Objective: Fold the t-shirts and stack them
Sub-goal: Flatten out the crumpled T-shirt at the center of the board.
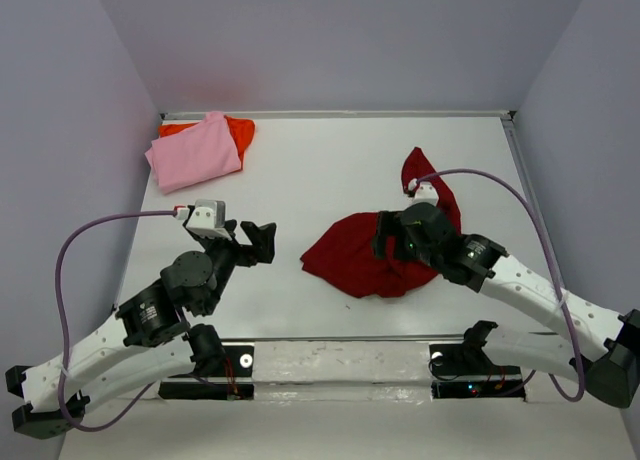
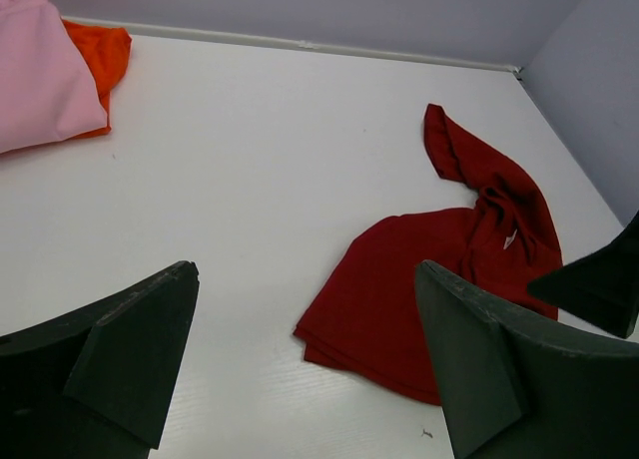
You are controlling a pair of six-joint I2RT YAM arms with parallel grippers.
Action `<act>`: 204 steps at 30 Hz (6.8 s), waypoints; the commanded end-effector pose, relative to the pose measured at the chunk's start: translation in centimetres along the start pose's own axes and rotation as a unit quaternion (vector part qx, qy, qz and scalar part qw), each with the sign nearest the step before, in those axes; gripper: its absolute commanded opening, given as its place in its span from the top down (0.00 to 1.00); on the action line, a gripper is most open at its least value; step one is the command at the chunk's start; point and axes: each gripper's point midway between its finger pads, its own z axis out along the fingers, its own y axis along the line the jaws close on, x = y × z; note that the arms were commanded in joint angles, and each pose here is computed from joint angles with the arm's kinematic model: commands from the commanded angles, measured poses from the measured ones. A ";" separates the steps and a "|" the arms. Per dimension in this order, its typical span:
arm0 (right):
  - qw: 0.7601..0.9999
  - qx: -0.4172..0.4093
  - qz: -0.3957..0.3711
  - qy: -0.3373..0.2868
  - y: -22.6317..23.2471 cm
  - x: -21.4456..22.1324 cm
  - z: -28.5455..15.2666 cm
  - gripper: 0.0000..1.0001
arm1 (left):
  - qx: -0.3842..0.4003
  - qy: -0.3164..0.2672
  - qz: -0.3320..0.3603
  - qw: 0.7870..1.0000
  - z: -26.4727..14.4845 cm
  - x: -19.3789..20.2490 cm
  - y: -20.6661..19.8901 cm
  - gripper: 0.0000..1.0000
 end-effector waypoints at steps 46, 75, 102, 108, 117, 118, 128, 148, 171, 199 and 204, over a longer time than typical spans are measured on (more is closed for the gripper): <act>1.000 -0.001 -0.024 -0.016 6.8 -2.8 6.7 1.00 | 0.000 -0.008 -0.008 1.000 0.1 -0.2 -0.1 0.01; 0.993 0.002 -0.040 -0.114 6.7 -11.9 -1.3 1.00 | -0.001 -0.008 -0.003 1.000 0.2 -0.2 -0.1 0.01; 0.997 -0.054 -0.041 0.022 5.2 1.4 1.2 0.23 | -0.014 -0.003 0.005 1.000 0.6 0.2 0.1 0.01; 0.991 -0.074 -0.108 0.018 9.2 0.3 5.5 0.22 | -0.027 -0.018 -0.011 0.999 0.0 -0.7 1.0 0.01; 0.978 -0.111 -0.168 0.061 15.2 2.2 13.7 0.23 | -0.063 -0.079 -0.077 0.992 -2.3 -3.6 4.2 0.01; 0.975 -0.120 -0.176 0.063 16.0 2.6 14.0 0.23 | -0.069 -0.080 -0.079 0.991 -2.4 -3.6 4.5 0.01; 0.972 -0.074 -0.216 0.060 17.0 3.1 20.1 0.23 | -0.066 -0.056 -0.055 0.995 -1.5 -2.5 3.5 0.01; 0.969 0.096 -0.221 0.055 7.4 3.9 17.6 0.20 | -0.051 -0.053 -0.054 0.996 -1.4 -2.4 3.0 0.01; 0.976 0.106 -0.190 0.029 7.2 -0.4 20.6 0.28 | -0.040 -0.049 -0.049 0.997 -1.3 -2.2 2.5 0.01; 0.969 0.124 -0.211 0.022 7.8 -1.9 27.0 0.26 | -0.033 -0.051 -0.049 0.997 -1.3 -2.3 2.3 0.01; 0.972 0.109 -0.206 0.011 8.7 -3.2 26.2 0.27 | -0.033 -0.047 -0.044 0.997 -1.1 -2.1 2.2 0.01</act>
